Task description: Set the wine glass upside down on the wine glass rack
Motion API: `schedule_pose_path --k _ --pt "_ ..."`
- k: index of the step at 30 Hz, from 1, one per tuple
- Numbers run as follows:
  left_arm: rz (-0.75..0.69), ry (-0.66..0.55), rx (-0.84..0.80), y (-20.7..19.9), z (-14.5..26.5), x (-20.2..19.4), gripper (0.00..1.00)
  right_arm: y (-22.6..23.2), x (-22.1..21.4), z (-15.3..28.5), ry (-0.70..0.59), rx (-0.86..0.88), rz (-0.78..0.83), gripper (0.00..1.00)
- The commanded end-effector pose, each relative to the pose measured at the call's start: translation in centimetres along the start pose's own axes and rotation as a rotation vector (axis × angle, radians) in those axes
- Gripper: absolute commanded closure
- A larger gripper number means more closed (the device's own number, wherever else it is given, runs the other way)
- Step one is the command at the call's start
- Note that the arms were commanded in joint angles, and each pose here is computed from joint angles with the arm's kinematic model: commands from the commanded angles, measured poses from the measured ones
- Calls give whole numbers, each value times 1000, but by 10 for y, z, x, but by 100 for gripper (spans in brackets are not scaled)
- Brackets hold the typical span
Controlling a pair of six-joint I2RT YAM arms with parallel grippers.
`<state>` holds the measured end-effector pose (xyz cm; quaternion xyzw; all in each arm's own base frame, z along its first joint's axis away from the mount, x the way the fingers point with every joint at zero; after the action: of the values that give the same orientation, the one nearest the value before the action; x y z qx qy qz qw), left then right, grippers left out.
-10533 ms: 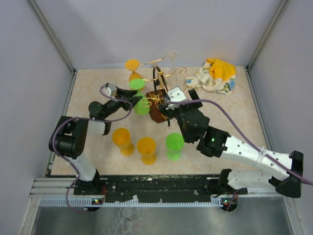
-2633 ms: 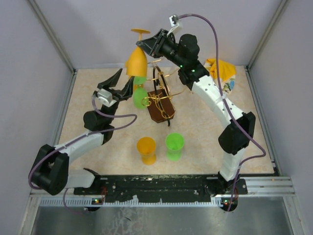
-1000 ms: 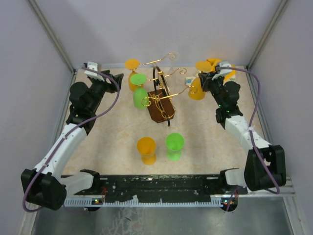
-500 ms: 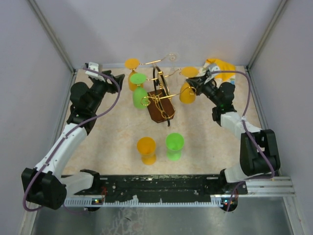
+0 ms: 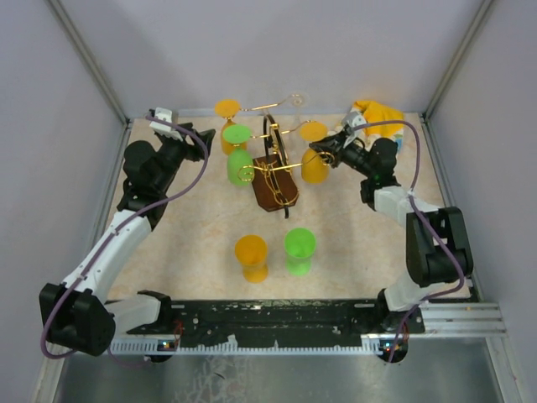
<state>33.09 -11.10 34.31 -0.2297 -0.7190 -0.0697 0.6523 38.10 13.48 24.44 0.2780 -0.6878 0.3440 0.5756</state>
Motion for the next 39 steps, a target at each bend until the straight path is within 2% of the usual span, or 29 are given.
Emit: schedule_pose_path --k 1,11,22,39 --pt "-7 -19 -14 0 -1 1 28 -10 28 -11 -125 73 93 100" --pt "-7 -11 -5 2 -2 -3 28 -22 25 -27 -161 86 32 100" --pt "0 -9 -9 1 -2 -3 28 -28 18 -38 -130 73 5 100" --pt "19 -3 -14 0 -2 -5 28 -33 23 -13 -109 -169 67 100"
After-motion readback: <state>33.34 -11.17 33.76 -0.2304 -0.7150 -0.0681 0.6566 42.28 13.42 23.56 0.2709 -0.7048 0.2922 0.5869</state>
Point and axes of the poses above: each gripper's point midway between its finger pads, its own z axis back along the fingers, its own y axis along the line the jaws close on, x = y × z, the point moved 7 cm from there along z, back along the fingers, and after that the axes turned 7 degrees about z, right-handed, at the moved point
